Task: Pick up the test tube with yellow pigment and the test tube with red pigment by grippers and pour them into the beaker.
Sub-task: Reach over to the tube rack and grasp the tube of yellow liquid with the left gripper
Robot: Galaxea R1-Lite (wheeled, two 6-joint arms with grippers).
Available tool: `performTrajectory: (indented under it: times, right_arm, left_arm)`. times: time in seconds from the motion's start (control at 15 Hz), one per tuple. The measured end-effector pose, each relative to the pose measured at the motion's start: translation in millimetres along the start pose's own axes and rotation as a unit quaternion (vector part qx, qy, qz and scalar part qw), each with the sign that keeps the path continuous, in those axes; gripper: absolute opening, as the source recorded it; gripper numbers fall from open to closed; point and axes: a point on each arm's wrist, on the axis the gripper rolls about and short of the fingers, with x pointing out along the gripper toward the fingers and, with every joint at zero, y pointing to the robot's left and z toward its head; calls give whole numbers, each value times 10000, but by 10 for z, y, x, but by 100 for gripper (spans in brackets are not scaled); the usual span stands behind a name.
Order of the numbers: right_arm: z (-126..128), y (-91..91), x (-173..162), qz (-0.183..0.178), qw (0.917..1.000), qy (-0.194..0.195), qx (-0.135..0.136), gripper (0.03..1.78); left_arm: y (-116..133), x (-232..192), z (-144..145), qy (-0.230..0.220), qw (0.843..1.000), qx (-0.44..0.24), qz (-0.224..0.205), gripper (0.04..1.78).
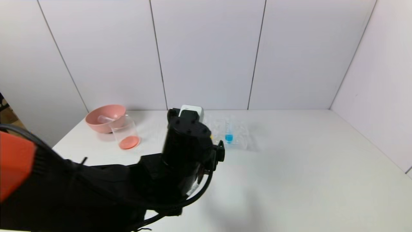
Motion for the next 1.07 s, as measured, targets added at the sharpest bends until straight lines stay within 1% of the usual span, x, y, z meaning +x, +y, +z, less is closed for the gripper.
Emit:
performTrajectory:
  times: [0.2, 0.27, 0.4, 0.6, 0.8, 1.07]
  right_arm:
    - [0, 0, 0, -2, 10000, 0, 0, 171]
    - [0, 0, 0, -2, 10000, 0, 0, 171]
    - [0, 0, 0, -2, 10000, -2, 0, 171]
    - [0, 0, 0, -2, 10000, -2, 0, 171]
    - [0, 0, 0, 0, 10000, 0, 0, 171]
    - [0, 0, 0, 0, 10000, -2, -1, 171]
  left_arm:
    - [-247, 264, -67, -238, 9971, -68, 722, 178]
    - [-301, 332, -99, -263, 9963, -95, 807, 178]
    - [-377, 451, -170, -295, 9961, -128, 822, 178]
    - [-385, 645, -209, -347, 9956, -166, 860, 178]
    - [-324, 858, -169, -372, 9951, -126, 905, 178]
    - [-264, 1156, -56, -523, 9938, -53, 976, 178]
